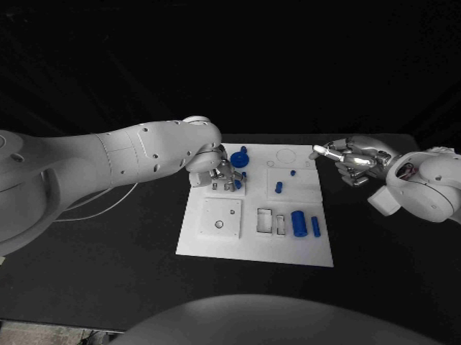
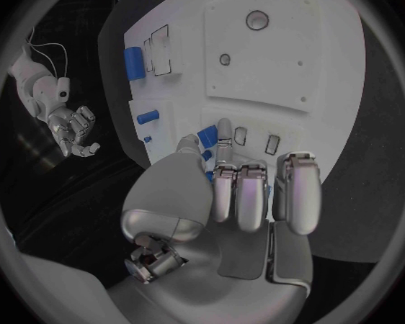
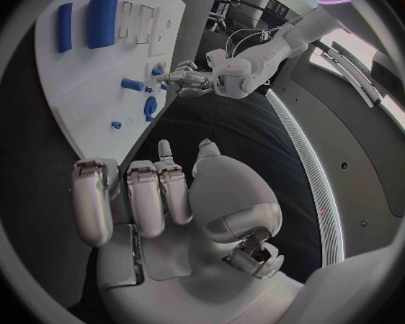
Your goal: Assemble the parts on the task board
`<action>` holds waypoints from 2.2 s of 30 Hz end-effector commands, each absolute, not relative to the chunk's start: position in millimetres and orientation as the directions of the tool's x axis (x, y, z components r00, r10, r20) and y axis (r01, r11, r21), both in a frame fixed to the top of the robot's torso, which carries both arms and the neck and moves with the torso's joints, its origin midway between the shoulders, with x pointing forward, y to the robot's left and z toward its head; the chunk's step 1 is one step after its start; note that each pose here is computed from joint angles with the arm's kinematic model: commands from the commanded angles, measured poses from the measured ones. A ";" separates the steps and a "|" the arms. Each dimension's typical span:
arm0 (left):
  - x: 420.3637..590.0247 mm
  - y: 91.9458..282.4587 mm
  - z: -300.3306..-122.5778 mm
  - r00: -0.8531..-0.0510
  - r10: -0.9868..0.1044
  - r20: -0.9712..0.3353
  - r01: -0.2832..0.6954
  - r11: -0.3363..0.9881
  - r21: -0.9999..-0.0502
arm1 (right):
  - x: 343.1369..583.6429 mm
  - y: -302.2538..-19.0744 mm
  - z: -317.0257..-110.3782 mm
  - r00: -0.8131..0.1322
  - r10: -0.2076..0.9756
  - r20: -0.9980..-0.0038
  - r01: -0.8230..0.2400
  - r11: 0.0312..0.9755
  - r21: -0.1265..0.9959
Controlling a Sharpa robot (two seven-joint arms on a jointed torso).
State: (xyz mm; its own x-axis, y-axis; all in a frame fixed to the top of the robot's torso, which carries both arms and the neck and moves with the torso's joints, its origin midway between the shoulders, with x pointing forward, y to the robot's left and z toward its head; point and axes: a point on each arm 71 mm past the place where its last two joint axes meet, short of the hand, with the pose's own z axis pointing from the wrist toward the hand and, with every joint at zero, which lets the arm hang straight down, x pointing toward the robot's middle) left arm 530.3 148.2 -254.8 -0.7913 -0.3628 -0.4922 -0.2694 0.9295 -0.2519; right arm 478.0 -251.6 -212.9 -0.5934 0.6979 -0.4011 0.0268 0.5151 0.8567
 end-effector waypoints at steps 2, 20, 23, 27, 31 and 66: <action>526.5 155.2 -257.2 -0.801 -0.358 -0.480 -0.339 0.932 -0.129 | 476.7 -250.6 -214.1 -0.611 0.684 -0.398 0.025 0.520 0.854; 527.6 154.2 -257.2 -0.795 -0.373 -0.478 -0.346 0.926 -0.148 | 476.5 -251.9 -215.2 -0.615 0.682 -0.396 0.035 0.525 0.851; 527.8 154.0 -257.1 -0.793 -0.376 -0.479 -0.346 0.926 -0.152 | 476.8 -251.9 -215.5 -0.616 0.681 -0.395 0.036 0.526 0.850; 528.1 153.5 -256.8 -0.789 -0.380 -0.482 -0.347 0.924 -0.160 | 477.0 -251.3 -216.1 -0.618 0.680 -0.395 0.037 0.526 0.849; 528.1 153.2 -256.7 -0.787 -0.383 -0.484 -0.348 0.923 -0.165 | 477.1 -250.9 -216.7 -0.619 0.679 -0.394 0.038 0.527 0.849; 518.3 165.1 -237.9 -0.763 -0.302 -0.572 -0.275 0.952 -0.136 | 477.3 -253.6 -218.7 -0.613 0.684 -0.396 0.049 0.533 0.845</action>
State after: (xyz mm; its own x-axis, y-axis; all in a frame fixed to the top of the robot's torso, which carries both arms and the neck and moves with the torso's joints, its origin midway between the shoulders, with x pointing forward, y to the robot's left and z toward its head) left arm 519.4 156.7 -239.1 -0.7761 -0.3460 -0.5272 -0.2342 0.9344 -0.2684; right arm 478.2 -254.3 -217.8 -0.6017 0.6939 -0.3956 0.0531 0.5290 0.8470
